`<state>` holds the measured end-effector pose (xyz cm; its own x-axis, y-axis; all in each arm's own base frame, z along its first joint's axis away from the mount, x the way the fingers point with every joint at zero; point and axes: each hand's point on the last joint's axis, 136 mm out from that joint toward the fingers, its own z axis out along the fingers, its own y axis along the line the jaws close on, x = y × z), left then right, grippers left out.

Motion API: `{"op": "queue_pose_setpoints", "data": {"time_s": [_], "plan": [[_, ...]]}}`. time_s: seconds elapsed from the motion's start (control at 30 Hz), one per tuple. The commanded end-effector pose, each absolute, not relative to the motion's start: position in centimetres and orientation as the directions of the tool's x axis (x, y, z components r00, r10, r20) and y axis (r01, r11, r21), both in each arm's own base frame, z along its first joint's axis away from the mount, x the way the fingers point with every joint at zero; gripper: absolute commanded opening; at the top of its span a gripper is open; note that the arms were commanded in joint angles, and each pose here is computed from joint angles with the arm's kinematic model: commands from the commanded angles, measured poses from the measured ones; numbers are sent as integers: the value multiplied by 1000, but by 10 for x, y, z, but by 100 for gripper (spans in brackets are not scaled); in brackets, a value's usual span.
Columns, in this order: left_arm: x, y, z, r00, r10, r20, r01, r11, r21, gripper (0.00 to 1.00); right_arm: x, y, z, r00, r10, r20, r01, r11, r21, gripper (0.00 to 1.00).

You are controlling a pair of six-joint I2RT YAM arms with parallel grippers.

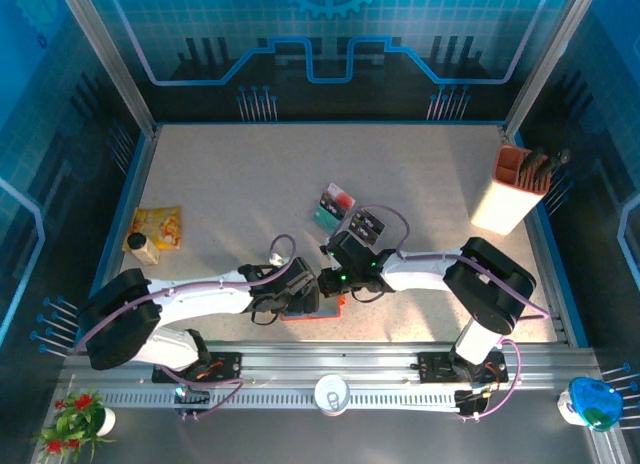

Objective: Put the credit cards into the card holder
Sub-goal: Flip over the card slot on the card holder.

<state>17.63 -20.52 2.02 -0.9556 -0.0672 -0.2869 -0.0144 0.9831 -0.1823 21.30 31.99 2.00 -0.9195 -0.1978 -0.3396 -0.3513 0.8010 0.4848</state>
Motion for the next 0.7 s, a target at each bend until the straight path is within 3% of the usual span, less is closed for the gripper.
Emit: {"op": "queue_pose_setpoints", "data": {"time_s": [0.0, 0.1, 0.23, 0.67], "plan": [[181, -203, 22, -950, -37, -310, 5, 991, -132, 99, 200, 315, 11, -932, -214, -293, -338, 806, 486, 5], [178, -200, 18, -951, -33, -307, 4, 993, -121, 95, 202, 313, 25, -926, -198, -322, -342, 801, 491, 8], [176, -201, 14, -953, -41, -301, 1, 990, -139, 87, 206, 308, 40, -920, -166, -354, -334, 804, 491, 20], [174, -201, 12, -953, -50, -300, -3, 988, -157, 82, 201, 311, 22, -938, -148, -313, -296, 812, 503, 35]]}}
